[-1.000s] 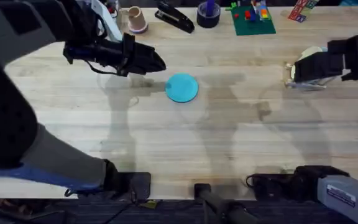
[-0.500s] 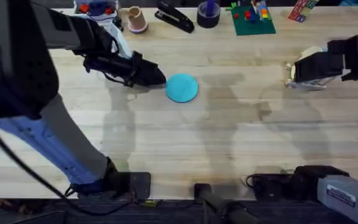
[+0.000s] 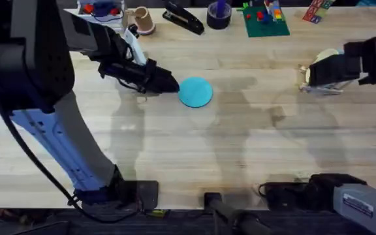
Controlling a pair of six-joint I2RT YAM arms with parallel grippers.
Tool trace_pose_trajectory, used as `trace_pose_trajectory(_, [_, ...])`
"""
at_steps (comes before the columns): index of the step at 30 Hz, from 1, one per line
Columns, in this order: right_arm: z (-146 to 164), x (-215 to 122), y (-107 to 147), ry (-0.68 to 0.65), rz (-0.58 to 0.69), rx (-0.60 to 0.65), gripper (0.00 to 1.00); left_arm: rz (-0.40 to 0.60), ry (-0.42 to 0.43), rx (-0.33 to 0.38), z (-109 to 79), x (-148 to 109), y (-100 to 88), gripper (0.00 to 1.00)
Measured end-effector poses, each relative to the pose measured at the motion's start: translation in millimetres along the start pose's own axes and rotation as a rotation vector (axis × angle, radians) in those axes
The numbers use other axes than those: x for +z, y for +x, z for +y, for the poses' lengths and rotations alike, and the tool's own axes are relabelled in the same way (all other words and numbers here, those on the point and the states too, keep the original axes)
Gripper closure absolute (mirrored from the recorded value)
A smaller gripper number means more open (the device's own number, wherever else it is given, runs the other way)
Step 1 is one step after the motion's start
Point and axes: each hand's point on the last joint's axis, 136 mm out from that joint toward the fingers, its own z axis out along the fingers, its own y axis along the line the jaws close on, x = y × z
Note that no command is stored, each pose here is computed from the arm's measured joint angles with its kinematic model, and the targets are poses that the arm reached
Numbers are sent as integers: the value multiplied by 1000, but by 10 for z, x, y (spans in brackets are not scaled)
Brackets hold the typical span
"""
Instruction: Pick up the plates from the table one by one and place each into a slot on the dish rack.
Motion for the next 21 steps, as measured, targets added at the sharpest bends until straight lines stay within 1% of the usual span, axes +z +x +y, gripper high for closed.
trace_pose_trajectory(21, [0,0,0,0,0,0,7,5,8,0,-15,-1,9,960])
